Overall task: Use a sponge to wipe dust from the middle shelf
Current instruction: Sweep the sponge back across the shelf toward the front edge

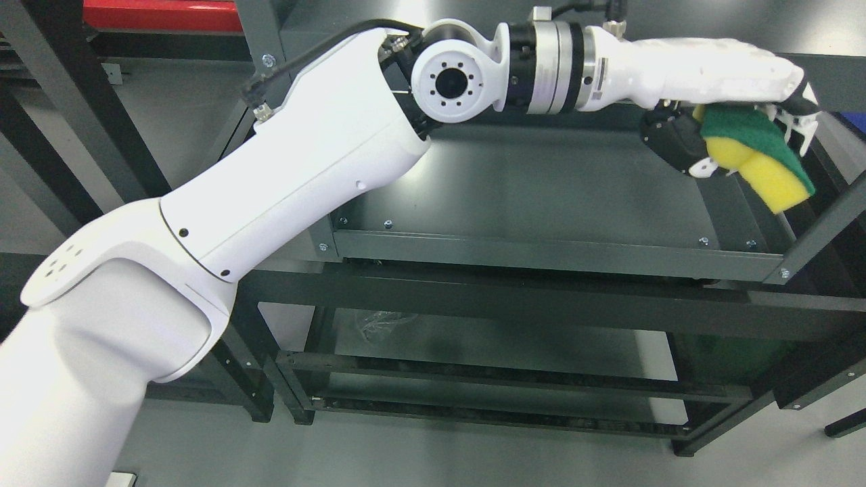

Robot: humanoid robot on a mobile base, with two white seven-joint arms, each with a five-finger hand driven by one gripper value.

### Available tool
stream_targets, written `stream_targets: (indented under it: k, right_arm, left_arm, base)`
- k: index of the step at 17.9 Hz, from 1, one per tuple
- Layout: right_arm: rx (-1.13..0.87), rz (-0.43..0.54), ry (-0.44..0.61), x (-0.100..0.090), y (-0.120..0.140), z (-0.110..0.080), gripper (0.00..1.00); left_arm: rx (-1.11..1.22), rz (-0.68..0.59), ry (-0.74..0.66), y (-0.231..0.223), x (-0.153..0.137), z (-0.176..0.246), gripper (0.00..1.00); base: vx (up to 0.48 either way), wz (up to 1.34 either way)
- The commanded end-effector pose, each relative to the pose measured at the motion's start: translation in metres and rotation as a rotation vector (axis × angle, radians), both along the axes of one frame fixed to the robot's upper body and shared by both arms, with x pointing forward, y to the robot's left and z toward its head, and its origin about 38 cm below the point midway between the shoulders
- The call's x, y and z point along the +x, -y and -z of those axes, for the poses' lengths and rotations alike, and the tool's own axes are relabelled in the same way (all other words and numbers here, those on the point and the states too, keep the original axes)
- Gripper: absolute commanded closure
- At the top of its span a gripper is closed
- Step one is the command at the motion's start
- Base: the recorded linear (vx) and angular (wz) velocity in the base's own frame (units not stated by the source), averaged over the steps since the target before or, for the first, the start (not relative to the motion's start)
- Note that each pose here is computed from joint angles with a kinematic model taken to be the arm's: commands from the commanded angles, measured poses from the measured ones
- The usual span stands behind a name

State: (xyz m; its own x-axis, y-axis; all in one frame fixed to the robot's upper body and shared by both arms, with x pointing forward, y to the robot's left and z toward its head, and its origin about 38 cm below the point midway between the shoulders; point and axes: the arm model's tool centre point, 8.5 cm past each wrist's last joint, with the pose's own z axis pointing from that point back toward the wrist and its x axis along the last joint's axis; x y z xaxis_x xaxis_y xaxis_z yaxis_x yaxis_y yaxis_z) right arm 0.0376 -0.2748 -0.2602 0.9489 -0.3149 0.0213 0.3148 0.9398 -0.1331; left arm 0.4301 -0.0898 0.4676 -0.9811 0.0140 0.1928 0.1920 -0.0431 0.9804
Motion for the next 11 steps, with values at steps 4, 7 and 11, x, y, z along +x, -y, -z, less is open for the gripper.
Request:
stream_targets:
  k: [4,7,11]
  right_arm:
    - [-0.021,-0.001,0.017,0.006,0.012,-0.001,0.00]
    - [-0.020,0.000,0.017,0.006,0.012,-0.001,0.00]
    - [-0.020,0.000,0.017,0.006,0.012,-0.001,0.00]
  left_arm:
    - [0.014,0.059,-0.396,0.006,-0.015,0.164,0.98]
    - [-0.124,0.039,-0.601,-0.009,-0.026,0.220,0.99]
    - [-0.515,-0.160,-0.776,-0.046,-0.011,0.242,0.97]
  base:
    - [0.000,0.00]
    - [0.000,0.00]
    - [0.000,0.00]
